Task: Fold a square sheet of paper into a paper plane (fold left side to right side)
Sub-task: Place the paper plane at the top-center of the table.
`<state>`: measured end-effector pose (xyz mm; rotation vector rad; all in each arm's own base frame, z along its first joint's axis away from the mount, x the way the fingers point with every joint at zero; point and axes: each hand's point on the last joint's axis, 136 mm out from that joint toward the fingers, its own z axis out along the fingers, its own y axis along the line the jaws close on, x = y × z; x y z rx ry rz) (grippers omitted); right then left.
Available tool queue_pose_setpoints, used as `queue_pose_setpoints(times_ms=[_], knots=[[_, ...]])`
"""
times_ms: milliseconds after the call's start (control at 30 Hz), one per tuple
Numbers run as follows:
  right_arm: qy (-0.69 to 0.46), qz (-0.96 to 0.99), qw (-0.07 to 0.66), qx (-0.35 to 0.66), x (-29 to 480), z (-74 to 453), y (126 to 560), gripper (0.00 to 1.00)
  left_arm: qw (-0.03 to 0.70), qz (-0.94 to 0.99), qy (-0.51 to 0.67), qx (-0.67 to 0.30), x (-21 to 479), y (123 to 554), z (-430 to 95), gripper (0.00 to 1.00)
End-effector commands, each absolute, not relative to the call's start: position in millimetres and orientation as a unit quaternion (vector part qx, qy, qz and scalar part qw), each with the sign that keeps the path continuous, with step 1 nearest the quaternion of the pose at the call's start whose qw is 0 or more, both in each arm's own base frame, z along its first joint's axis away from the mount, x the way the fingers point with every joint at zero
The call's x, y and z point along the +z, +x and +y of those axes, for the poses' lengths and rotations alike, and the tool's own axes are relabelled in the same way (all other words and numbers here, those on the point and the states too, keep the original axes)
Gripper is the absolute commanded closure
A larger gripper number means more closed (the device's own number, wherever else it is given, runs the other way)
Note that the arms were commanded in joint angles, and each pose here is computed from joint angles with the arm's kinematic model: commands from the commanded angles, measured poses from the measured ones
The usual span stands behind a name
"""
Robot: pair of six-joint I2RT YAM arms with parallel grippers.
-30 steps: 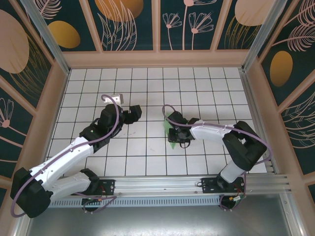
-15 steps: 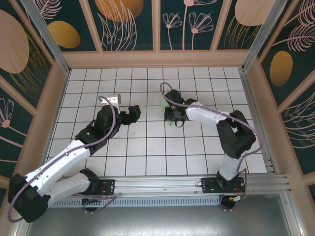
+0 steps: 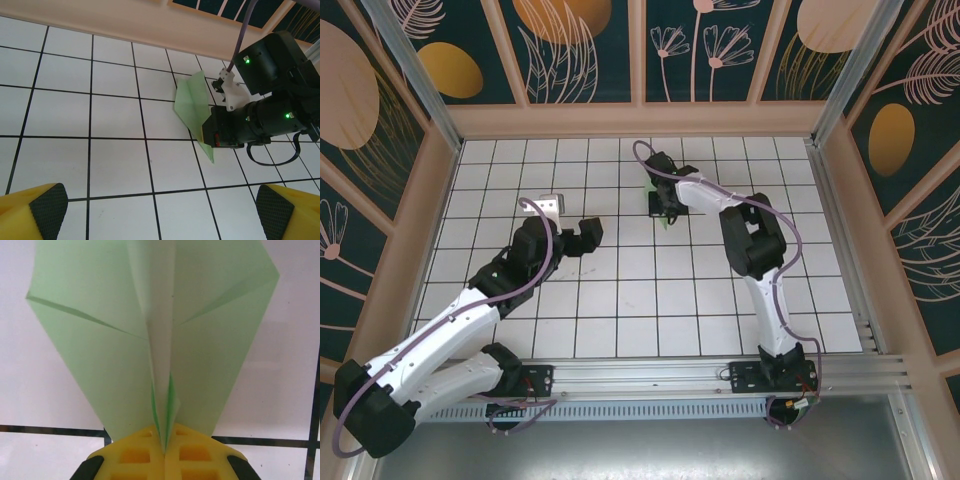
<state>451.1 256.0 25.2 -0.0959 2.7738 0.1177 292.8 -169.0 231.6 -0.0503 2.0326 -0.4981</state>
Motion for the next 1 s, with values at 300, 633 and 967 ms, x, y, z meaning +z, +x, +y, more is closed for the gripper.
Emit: queue_pose_setpoints(times_ms=[300, 633, 967], knots=[[-0.042, 0.985, 0.162, 0.03, 32, 252, 442, 0.84, 0.49, 0.854, -0.014, -0.175, 220, 295, -163, 0.01], [-0.048, 0.978, 0.201, 0.005, 94, 243, 428, 0.59, 0.478, 0.867, -0.035, -0.137, 223, 323, -155, 0.01], [-0.03, 0.943, 0.328, 0.052, 172, 192, 383, 0.24, 0.513, 0.843, -0.119, -0.111, 224, 359, -92, 0.01]])
